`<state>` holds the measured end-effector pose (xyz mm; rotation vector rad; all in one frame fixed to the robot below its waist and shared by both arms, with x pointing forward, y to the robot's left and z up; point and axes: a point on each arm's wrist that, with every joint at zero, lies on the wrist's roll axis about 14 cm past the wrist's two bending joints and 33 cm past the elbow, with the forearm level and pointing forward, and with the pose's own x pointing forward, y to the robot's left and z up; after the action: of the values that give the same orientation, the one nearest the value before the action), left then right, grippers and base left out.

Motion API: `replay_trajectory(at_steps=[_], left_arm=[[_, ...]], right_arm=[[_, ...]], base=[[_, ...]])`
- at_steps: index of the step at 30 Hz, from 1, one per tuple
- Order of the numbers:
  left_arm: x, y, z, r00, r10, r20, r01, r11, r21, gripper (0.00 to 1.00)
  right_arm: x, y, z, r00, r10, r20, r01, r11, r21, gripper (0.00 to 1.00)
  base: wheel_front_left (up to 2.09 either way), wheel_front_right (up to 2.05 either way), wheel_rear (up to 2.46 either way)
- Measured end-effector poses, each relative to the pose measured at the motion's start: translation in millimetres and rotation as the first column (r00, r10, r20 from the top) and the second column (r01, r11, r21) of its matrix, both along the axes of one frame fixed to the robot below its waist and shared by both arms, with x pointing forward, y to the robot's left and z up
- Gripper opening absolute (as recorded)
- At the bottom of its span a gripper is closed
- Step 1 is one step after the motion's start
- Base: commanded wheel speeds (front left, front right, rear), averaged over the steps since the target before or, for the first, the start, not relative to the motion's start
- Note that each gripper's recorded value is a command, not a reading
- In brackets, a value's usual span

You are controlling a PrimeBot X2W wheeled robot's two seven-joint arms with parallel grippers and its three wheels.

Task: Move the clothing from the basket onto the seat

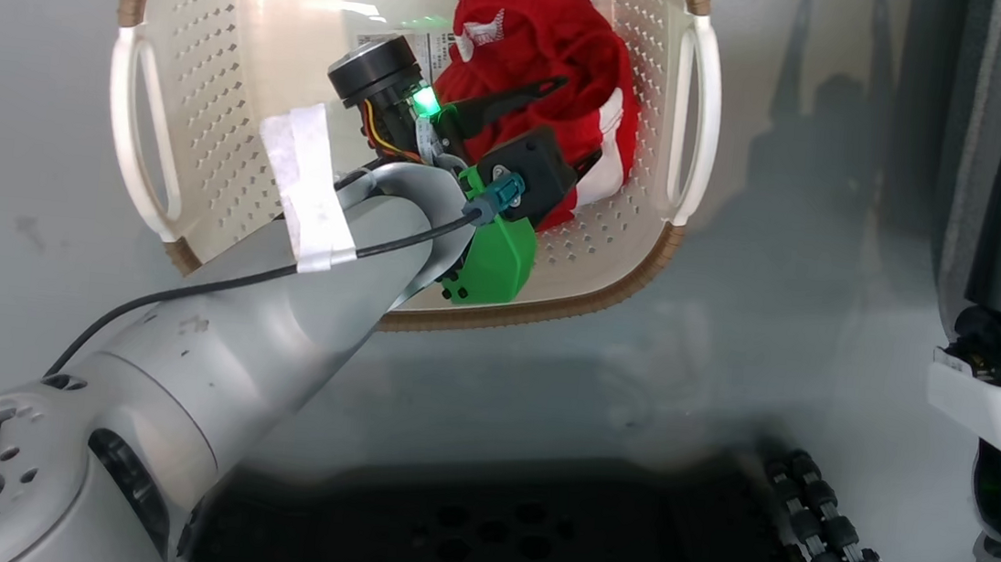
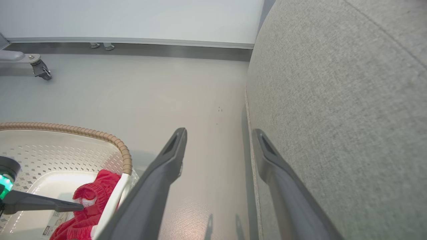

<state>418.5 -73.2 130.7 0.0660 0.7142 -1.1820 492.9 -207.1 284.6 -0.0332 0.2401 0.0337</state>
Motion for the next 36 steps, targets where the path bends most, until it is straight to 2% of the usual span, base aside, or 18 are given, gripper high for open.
replay_trajectory(at_steps=[9,16,17,18,19,31,36], left_arm=[[-31.6,6.5,-21.4,0.996,-0.085,-0.034,0.088,0.991,0.102,1.00],[-32.9,14.9,-31.0,0.993,-0.111,-0.030,0.115,0.981,0.154,1.00],[-32.7,14.3,-30.9,0.993,-0.115,-0.026,0.118,0.981,0.154,0.49],[-32.4,13.8,-30.7,0.993,-0.119,-0.023,0.121,0.981,0.154,0.16],[-31.3,13.3,-30.3,0.992,-0.121,-0.017,0.122,0.981,0.152,0.00],[-8.8,27.0,-31.6,0.997,-0.072,0.015,0.069,0.984,0.162,0.00],[8.9,21.8,-17.4,0.998,-0.034,0.056,0.028,0.994,0.107,0.00]], right_arm=[[-8.2,-6.8,9.9,1.000,-0.011,-0.004,0.011,1.000,-0.022,1.00],[-9.5,-8.9,17.8,1.000,-0.011,0.008,0.012,0.999,-0.031,1.00],[-9.7,-9.1,18.9,1.000,-0.012,0.010,0.012,0.999,-0.032,1.00],[-10.0,-9.5,19.5,1.000,-0.011,0.011,0.012,0.999,-0.033,1.00],[-10.0,-9.8,20.1,1.000,-0.011,0.012,0.011,0.999,-0.035,1.00],[-3.9,-7.9,14.0,1.000,-0.006,0.021,0.006,1.000,-0.026,1.00],[5.4,1.2,3.1,1.000,0.005,0.029,-0.006,1.000,0.008,1.00]], base=[[0.00,0.00,0.00],[0.00,0.00,0.00],[0.00,0.00,0.00],[0.00,0.00,0.00],[0.00,0.00,0.00],[0.00,0.00,0.00],[0.00,0.00,0.00]])
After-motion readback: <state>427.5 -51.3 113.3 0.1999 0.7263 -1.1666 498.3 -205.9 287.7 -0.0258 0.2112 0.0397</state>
